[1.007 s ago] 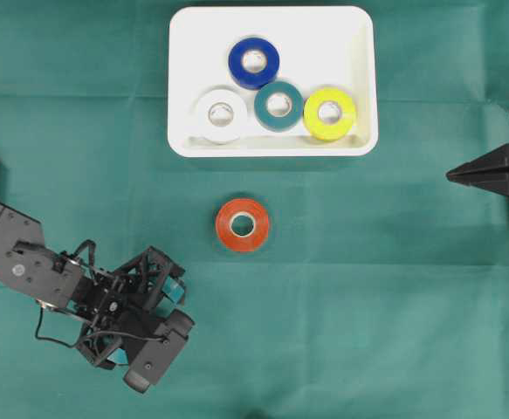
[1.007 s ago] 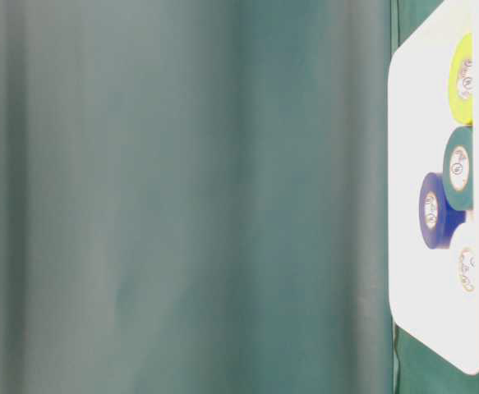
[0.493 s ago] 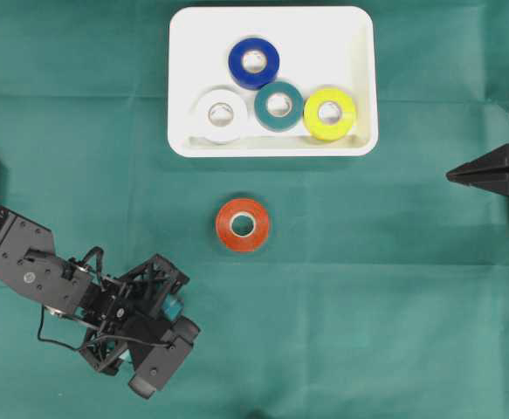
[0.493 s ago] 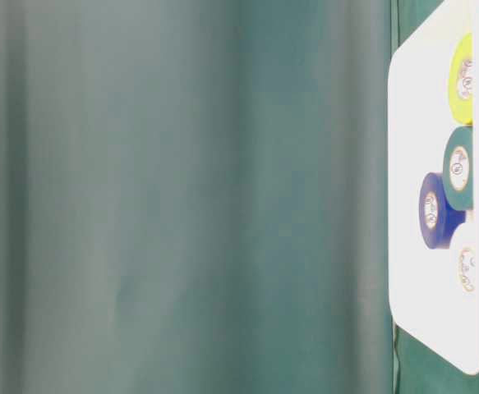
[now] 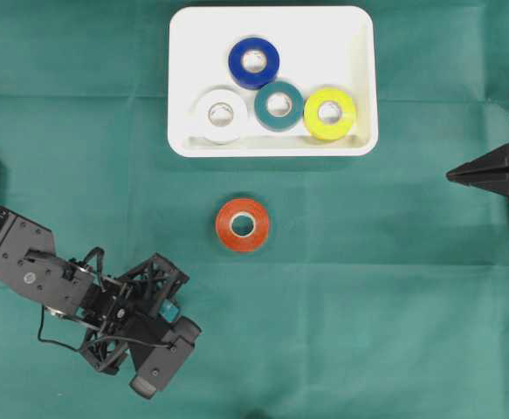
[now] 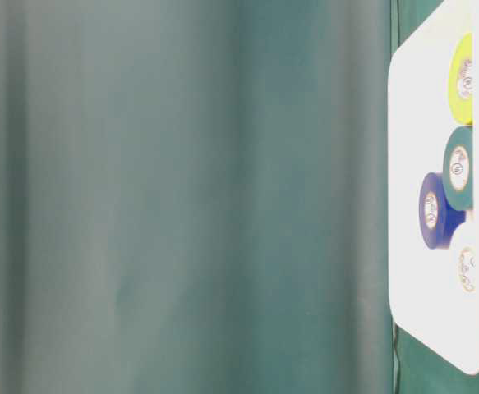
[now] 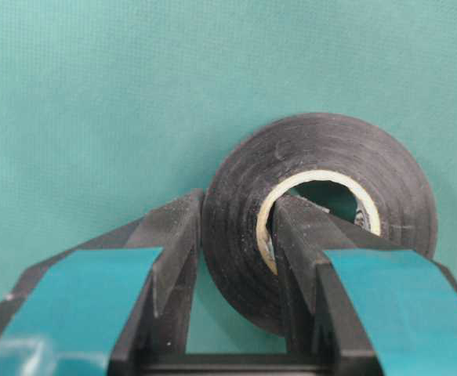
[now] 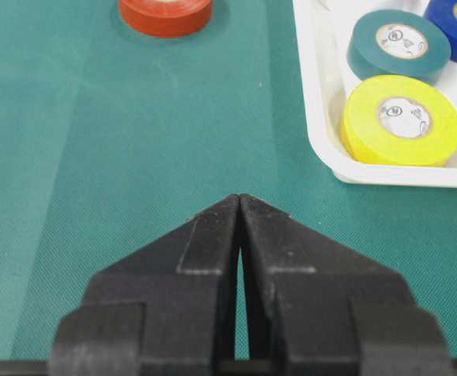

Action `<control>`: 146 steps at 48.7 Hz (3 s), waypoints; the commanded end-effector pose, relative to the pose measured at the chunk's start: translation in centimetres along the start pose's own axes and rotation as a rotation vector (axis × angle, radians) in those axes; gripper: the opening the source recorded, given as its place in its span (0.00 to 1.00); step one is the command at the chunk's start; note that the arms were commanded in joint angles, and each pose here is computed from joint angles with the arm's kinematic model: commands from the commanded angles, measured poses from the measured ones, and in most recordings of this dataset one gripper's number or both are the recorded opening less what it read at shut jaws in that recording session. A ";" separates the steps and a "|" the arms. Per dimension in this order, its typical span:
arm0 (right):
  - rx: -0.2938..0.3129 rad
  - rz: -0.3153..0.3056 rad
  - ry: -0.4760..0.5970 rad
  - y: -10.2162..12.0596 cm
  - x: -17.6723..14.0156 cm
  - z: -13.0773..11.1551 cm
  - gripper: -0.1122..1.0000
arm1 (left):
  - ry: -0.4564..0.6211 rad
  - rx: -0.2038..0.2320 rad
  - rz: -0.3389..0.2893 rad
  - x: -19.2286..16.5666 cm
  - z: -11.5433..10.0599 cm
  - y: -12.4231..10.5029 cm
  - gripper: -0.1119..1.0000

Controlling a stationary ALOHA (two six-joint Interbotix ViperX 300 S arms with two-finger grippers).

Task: Put the tape into the white case with the left arm.
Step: 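Lower the left gripper and close it on the black tape, then carry the black tape up into the tray's upper-right area, then lower the black tape beside the blue tape and open the gripper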

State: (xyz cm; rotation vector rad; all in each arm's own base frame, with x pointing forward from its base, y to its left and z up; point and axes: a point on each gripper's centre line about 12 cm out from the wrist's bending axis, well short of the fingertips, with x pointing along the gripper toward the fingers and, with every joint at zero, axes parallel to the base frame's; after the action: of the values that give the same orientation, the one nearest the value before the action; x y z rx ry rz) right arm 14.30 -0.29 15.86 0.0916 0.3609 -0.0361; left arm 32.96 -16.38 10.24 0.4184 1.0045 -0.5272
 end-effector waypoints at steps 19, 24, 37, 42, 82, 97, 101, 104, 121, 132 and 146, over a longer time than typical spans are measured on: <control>0.001 0.001 -0.017 0.0 0.0 0.5 0.02 | -0.055 0.017 0.006 -7.2 3.5 0.5 0.32; 0.001 0.000 -0.017 0.0 0.0 0.6 0.02 | -0.064 0.001 0.019 -7.5 3.6 1.2 0.32; 0.001 0.001 -0.018 0.0 0.0 0.6 0.02 | -0.056 -0.120 0.096 -7.6 2.3 6.5 0.32; 0.001 0.001 -0.017 0.0 0.0 0.5 0.02 | -0.073 -0.180 0.142 -8.0 1.8 9.1 0.32; 0.001 0.001 -0.017 0.0 0.0 0.5 0.02 | -0.119 -0.504 0.425 -9.3 -2.5 28.0 0.32; 0.001 0.001 -0.017 0.0 0.0 0.5 0.02 | -0.101 -0.477 0.482 -8.9 -3.8 32.6 0.32; 0.001 0.001 -0.017 0.0 0.0 0.5 0.02 | -0.112 -0.487 0.503 -8.9 -4.1 33.8 0.32; 0.000 0.002 -0.015 0.0 0.0 0.5 0.02 | -0.125 -0.494 0.521 -8.9 -4.3 34.8 0.32; -0.001 0.001 -0.017 0.0 0.0 0.5 0.02 | -0.150 -0.509 0.551 -9.0 -4.1 36.7 0.32; 0.001 0.000 -0.015 0.0 0.0 0.5 0.02 | -0.151 -0.515 0.550 -8.9 -4.2 36.7 0.36; 0.001 0.000 -0.015 0.0 0.0 0.5 0.02 | -0.138 -0.519 0.539 -8.7 -4.5 36.3 0.90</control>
State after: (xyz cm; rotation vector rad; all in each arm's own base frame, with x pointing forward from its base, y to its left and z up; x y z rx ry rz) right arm 14.30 -0.29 15.86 0.0916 0.3609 -0.0361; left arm 47.60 16.94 17.14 0.1643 0.8545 0.1796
